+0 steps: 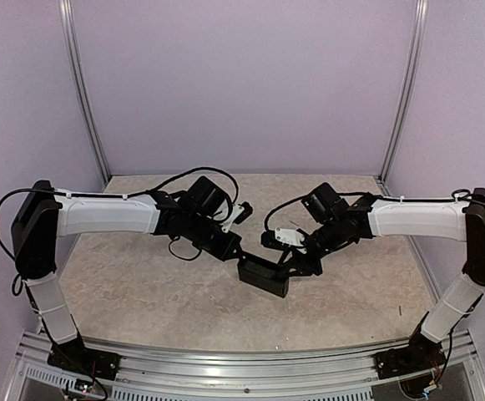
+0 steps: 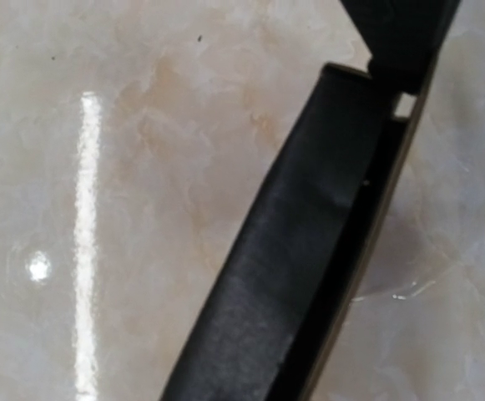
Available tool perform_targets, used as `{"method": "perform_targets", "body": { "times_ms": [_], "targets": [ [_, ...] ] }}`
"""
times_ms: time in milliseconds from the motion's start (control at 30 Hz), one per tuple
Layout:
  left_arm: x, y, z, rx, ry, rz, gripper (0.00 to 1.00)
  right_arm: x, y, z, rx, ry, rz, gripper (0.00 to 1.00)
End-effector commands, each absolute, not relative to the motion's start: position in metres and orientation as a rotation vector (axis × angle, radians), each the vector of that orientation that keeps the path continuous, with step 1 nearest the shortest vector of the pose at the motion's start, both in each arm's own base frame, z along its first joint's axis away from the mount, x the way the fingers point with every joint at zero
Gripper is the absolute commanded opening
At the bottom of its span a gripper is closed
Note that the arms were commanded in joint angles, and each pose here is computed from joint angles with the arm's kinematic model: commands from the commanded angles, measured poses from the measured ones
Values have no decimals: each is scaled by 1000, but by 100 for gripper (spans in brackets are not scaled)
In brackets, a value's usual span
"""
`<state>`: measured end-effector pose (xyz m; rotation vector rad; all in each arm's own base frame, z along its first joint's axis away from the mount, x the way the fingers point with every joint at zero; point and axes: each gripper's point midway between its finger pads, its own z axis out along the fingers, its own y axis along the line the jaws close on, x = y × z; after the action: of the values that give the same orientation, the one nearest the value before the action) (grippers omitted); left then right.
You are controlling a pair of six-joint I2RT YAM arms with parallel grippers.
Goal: Fold the paper box
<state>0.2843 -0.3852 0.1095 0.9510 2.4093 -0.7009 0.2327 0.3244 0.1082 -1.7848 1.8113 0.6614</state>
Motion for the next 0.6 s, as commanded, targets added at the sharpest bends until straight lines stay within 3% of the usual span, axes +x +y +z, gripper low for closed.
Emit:
{"method": "perform_targets", "body": {
  "times_ms": [0, 567],
  "targets": [
    [278, -388, 98, 951, 2459, -666, 1, 229, 333, 120, -1773, 1785, 715, 29],
    [270, -391, 90, 895, 2494, -642, 0, 218, 331, 122, -1810, 1734, 680, 29]
  ]
}}
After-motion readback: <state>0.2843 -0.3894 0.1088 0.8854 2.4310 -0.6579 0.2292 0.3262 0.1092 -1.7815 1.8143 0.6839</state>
